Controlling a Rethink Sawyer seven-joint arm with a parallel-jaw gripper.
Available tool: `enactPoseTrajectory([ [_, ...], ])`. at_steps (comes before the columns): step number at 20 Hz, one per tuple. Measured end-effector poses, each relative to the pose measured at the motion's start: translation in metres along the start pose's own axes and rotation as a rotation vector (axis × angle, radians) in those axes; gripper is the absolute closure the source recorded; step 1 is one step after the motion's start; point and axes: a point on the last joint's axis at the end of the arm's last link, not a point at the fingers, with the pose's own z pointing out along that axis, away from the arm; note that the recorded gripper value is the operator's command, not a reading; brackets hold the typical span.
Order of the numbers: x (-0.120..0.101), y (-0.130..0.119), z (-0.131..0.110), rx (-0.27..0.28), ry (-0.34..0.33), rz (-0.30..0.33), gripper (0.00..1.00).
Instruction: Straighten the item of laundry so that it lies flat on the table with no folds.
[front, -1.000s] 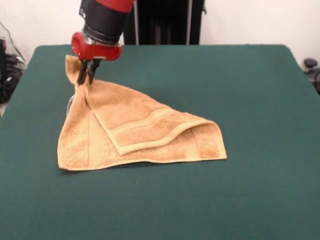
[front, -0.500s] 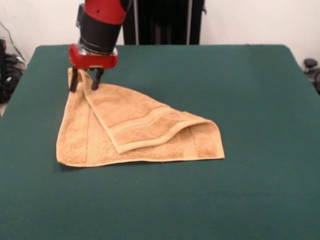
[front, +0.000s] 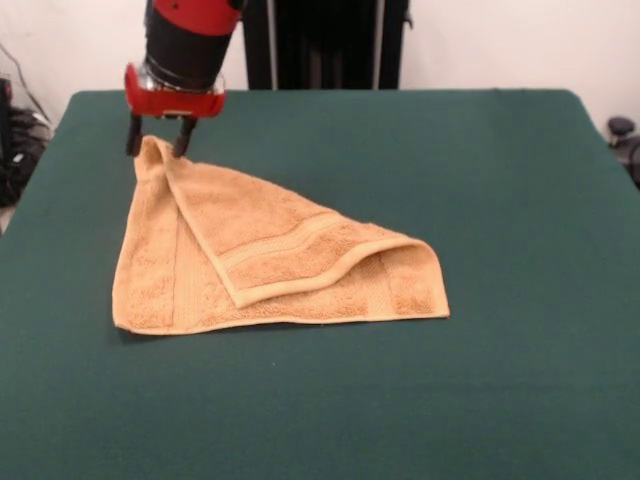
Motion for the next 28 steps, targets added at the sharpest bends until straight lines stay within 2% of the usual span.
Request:
enactPoseTrajectory([
  [5, -0.005, -0.002, -0.016, -0.024, 0.006, 0.025, 0.0],
  [8, -0.02, -0.003, -0.025, -0.074, -0.047, 0.064, 0.0],
  [12, -0.038, 0.0, -0.02, -0.142, -0.107, 0.085, 0.0],
  [18, -0.061, 0.022, -0.009, -0.216, -0.177, 0.081, 0.0],
  [21, -0.075, 0.043, -0.003, -0.248, -0.214, 0.051, 0.0],
  [28, -0.078, 0.044, -0.002, -0.246, -0.227, 0.033, 0.0],
])
